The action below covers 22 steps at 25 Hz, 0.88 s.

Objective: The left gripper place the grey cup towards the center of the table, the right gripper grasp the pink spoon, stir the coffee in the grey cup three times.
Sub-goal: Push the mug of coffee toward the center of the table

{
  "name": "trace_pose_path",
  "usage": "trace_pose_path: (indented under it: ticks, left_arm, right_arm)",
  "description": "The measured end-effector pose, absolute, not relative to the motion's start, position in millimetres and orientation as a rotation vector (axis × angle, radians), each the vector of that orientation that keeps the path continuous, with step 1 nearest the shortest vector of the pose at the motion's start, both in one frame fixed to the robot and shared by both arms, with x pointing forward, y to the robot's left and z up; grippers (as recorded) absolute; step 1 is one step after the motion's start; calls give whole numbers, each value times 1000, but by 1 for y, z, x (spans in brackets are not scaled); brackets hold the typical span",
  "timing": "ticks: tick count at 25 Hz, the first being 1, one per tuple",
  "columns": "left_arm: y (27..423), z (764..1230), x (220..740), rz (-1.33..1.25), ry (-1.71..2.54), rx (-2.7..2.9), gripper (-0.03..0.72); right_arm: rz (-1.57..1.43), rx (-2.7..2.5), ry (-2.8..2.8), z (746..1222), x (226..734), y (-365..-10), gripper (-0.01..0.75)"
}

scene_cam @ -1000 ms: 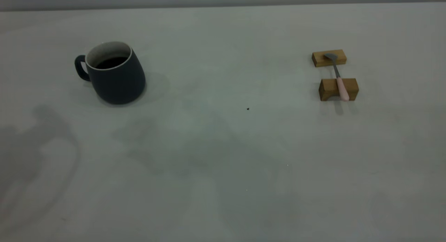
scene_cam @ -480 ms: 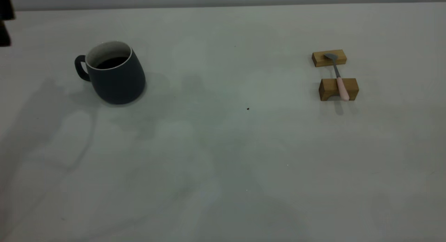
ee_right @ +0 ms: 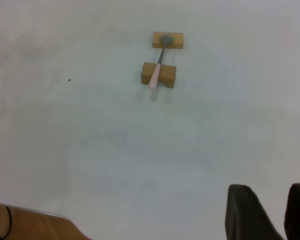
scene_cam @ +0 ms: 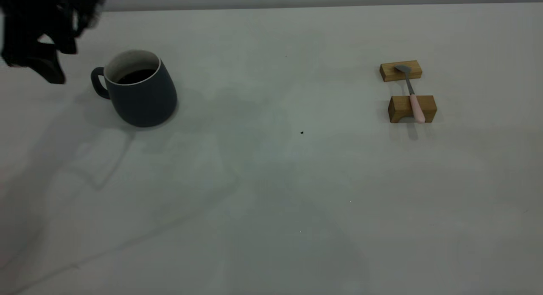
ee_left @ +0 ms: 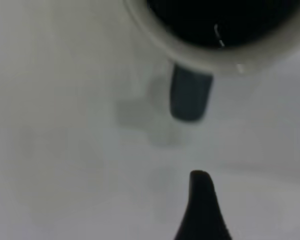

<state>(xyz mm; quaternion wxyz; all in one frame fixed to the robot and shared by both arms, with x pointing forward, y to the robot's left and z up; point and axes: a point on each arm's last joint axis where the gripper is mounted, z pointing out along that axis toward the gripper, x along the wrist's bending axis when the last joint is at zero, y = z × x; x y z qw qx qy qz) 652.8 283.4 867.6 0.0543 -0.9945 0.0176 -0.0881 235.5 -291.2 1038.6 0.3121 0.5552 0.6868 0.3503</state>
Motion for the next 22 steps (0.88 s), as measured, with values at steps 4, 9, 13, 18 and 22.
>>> trace_pose_path:
  ticks: [4,9,13,18,22]
  left_arm:
    - [278,852,657,-295,151,-2993,584]
    - [276,839,660,-329,209,-2975,536]
    - [272,831,664,-380,230,-2979,521]
    - [262,823,665,-403,270,-2983,515]
    - [257,822,665,-413,293,-2981,439]
  right_arm:
    - [924,1465,1812,1039,236,-291,237]
    - [924,1465,1812,1039,236,-291,237]
    - [924,1465,1812,1039,236,-291,237]
    - [924,1465,1812,1039,236,-291,237]
    - [924,1465,1812,1039,236,-291,237]
